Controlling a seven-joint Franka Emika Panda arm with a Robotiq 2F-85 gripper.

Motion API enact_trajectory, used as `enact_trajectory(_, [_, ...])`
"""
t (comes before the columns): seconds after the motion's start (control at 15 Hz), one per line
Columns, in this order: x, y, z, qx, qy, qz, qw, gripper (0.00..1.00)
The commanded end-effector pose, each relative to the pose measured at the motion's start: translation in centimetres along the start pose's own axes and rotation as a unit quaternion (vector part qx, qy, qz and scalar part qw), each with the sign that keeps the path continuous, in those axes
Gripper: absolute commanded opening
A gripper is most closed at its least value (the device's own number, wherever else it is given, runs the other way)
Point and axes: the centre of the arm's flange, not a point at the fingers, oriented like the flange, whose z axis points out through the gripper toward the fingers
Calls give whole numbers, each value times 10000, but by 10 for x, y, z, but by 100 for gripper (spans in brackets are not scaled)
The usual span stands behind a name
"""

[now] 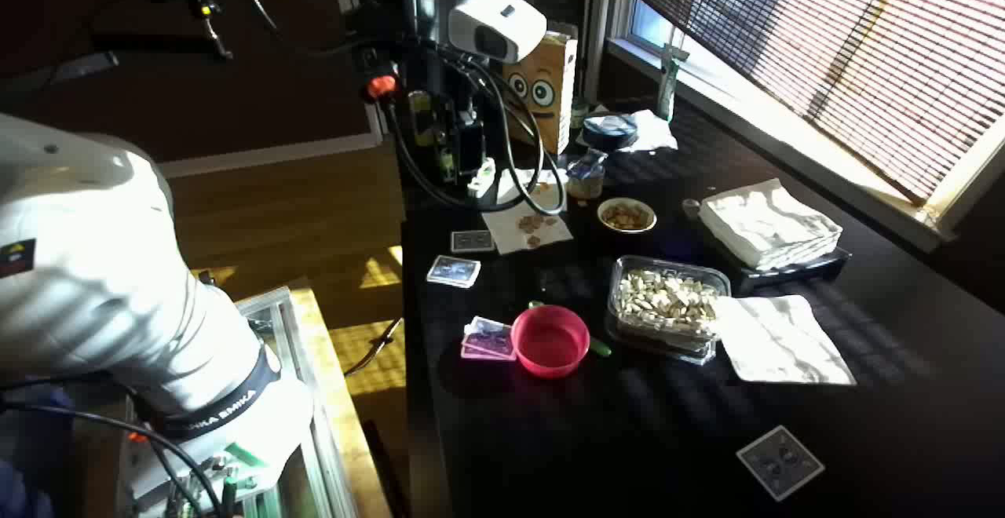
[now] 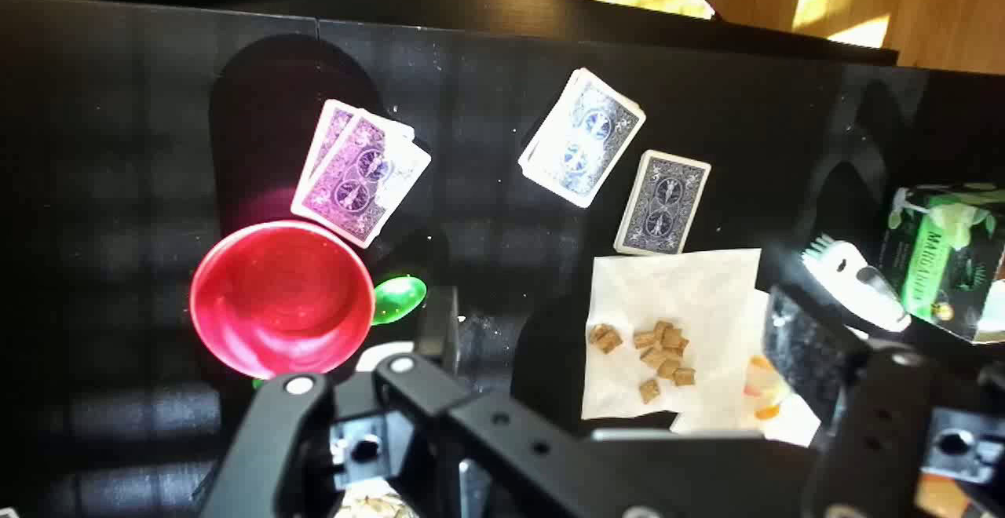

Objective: Use the spoon to put some of the bowl's contents on the serviette

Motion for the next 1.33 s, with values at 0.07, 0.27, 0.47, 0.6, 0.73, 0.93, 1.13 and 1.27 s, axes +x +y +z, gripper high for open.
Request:
enact_trajectory(0.07, [0, 0, 0, 0, 0, 0, 10000, 100])
enact_trajectory(0.27, [0, 0, 0, 0, 0, 0, 10000, 100])
enact_trajectory(0.47, [2, -19, 15, -190, -68, 195, 9996, 100])
enact_trajectory(0.6, [3, -48, 40, -367, -73, 350, 9987, 100])
enact_trajectory(0.73, [6, -73, 63, -519, 20, 461, 9976, 100])
enact_trajectory(0.93, [15, -101, 97, -647, 424, 642, 9949, 100])
enact_trajectory(1.13, [30, -113, 125, -400, 704, 674, 9944, 100])
enact_trajectory(1.27, [38, -115, 139, -206, 649, 537, 9962, 100])
